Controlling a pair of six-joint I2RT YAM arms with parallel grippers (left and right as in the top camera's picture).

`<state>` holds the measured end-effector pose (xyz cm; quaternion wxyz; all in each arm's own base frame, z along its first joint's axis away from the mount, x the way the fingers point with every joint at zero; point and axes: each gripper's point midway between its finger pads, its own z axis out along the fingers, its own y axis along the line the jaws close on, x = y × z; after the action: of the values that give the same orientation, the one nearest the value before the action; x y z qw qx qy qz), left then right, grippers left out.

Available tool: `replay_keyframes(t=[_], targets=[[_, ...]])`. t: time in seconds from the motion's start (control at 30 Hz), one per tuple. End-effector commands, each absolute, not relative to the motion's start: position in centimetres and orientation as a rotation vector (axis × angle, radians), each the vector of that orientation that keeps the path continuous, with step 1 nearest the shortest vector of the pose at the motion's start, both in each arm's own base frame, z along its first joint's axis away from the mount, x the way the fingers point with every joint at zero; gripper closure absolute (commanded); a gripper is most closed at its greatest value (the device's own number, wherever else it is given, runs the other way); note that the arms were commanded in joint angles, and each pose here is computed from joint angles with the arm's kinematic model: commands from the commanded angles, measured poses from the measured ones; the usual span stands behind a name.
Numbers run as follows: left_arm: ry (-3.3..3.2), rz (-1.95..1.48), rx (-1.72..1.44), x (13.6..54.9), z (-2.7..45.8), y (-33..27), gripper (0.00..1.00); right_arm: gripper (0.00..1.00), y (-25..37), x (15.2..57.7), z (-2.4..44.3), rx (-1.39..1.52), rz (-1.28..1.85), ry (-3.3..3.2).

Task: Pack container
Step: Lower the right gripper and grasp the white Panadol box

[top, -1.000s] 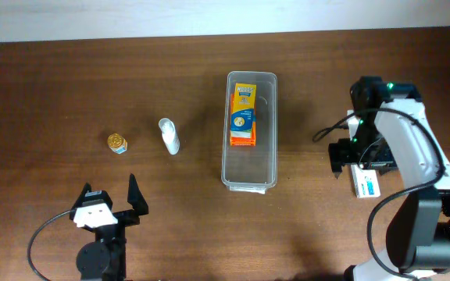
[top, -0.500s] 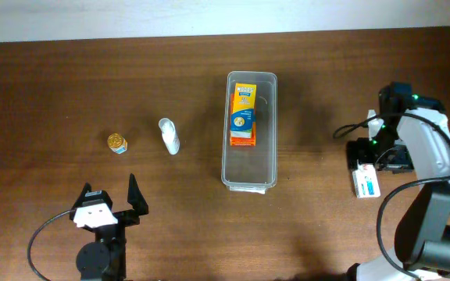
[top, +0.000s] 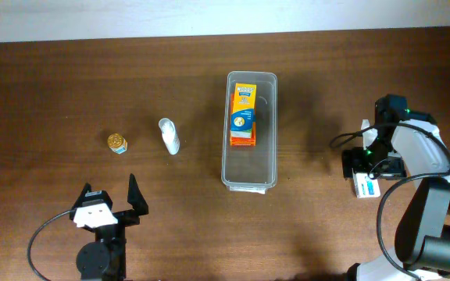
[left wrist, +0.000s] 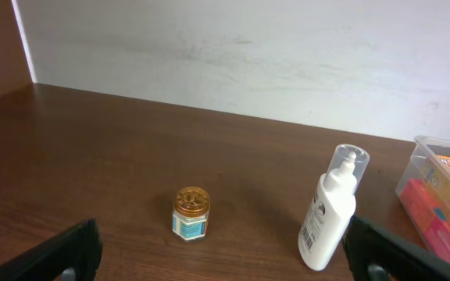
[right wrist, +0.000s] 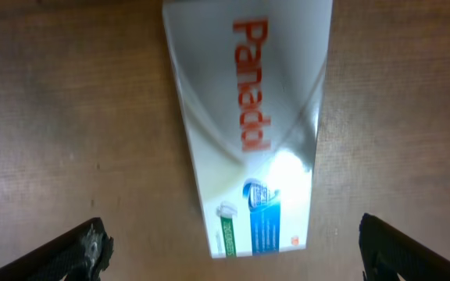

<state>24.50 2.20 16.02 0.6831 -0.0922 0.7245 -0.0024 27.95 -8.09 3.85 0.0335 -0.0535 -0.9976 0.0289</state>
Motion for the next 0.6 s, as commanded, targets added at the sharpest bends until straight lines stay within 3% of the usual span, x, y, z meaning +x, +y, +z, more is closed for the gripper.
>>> replay_keyframes(t=[0.0,0.57], targets=[[1.623,0.018,-0.204,24.5,16.0,2.5,0.01,0.05,-8.0,27.7,3.0,-0.164,0.081,-3.068],[1.623,0.018,-0.204,24.5,16.0,2.5,0.01,0.05,-8.1,28.3,0.8,-0.227,0.096,-3.112]])
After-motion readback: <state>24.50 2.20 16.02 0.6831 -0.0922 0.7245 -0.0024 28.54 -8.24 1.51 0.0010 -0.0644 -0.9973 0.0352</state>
